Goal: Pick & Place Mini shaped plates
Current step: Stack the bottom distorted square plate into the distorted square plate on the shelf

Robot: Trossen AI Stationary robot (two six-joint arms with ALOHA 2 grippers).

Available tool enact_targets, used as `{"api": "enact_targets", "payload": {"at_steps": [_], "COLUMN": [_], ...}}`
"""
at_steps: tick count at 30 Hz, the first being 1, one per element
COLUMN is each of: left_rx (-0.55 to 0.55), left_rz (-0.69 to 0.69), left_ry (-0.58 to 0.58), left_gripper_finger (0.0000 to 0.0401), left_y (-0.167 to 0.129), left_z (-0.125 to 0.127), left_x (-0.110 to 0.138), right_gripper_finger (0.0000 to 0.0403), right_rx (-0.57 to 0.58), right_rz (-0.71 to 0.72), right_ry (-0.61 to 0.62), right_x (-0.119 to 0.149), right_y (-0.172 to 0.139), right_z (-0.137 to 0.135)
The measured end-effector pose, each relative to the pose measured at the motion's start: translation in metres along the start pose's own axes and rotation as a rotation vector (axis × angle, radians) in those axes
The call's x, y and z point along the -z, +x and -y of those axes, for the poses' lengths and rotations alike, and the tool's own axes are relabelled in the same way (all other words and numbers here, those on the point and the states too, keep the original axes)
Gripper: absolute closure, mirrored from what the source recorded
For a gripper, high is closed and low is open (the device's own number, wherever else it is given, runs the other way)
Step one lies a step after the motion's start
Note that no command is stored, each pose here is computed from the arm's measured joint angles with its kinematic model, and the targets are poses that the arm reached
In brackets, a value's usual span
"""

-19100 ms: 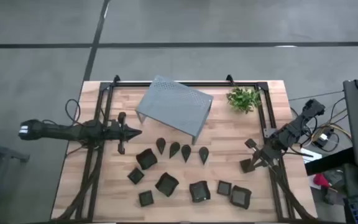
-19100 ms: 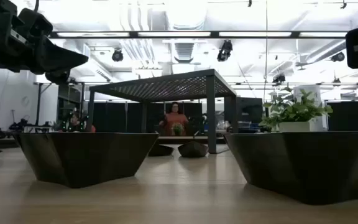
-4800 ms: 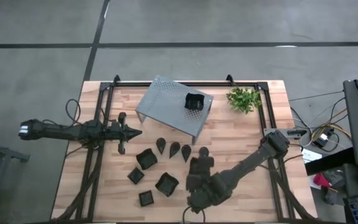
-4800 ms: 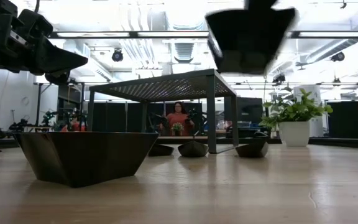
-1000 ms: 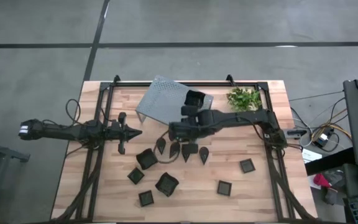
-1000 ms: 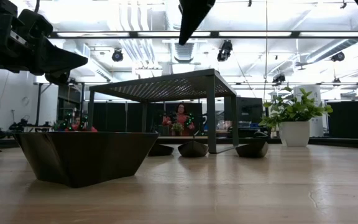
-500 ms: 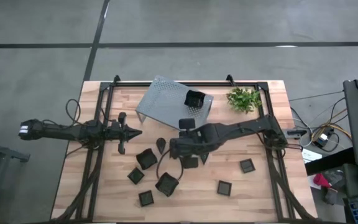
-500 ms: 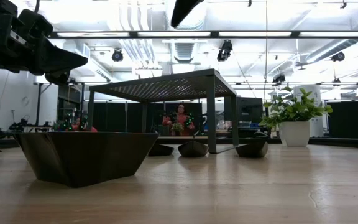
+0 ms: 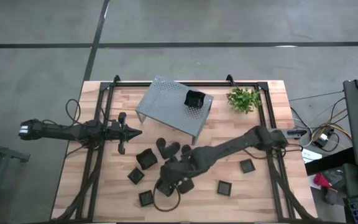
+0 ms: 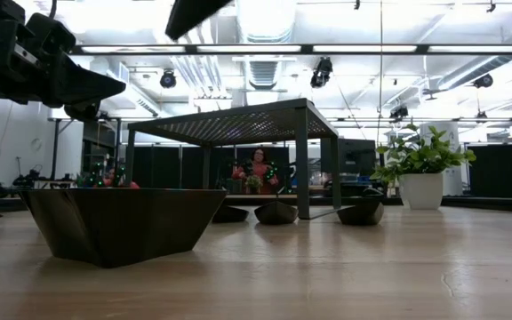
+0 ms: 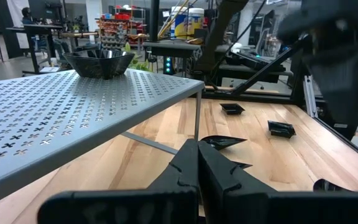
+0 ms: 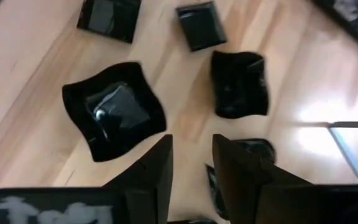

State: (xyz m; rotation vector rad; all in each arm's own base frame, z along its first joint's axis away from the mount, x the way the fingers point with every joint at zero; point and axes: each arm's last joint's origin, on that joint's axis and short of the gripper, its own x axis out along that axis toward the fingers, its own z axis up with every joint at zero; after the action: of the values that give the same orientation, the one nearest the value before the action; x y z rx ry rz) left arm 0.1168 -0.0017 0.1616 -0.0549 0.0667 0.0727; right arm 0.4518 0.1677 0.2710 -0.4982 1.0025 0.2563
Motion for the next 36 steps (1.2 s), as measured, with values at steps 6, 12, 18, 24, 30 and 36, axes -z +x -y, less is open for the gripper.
{"api": "enact_targets", "payload": {"at_steps": [6, 12, 18, 24, 30, 36], "left_rx": [0.0, -0.001, 0.0, 0.0, -0.001, -0.001], "left_rz": [-0.001, -0.004, -0.008, -0.008, -0.009, -0.012], "left_ry": [0.0, 0.001, 0.001, 0.001, 0.001, 0.001], "left_gripper_finger": [0.0401, 0.0401, 0.0401, 0.0401, 0.0401, 0.0401], "left_y": [0.0, 0.0, 0.0, 0.0, 0.0, 0.0], "left_z": [0.0, 0.0, 0.0, 0.0, 0.0, 0.0], "left_x": [0.0, 0.0, 0.001, 0.001, 0.001, 0.001], "right_gripper_finger": [0.0311, 0.0328, 0.0343, 0.0344, 0.0333, 0.0323], "right_rx": [-0.031, -0.056, -0.088, -0.092, -0.101, -0.103], "right_rz": [-0.045, -0.067, -0.078, -0.092, -0.119, -0.123], "right_ry": [-0.039, -0.075, -0.089, -0.051, -0.027, -0.029], "right_x": [0.0, 0.001, 0.001, 0.003, 0.007, 0.008], "right_y": [0.031, 0.048, 0.056, 0.069, 0.081, 0.083], "right_z": [-0.026, -0.049, -0.069, -0.075, -0.08, -0.081]}}
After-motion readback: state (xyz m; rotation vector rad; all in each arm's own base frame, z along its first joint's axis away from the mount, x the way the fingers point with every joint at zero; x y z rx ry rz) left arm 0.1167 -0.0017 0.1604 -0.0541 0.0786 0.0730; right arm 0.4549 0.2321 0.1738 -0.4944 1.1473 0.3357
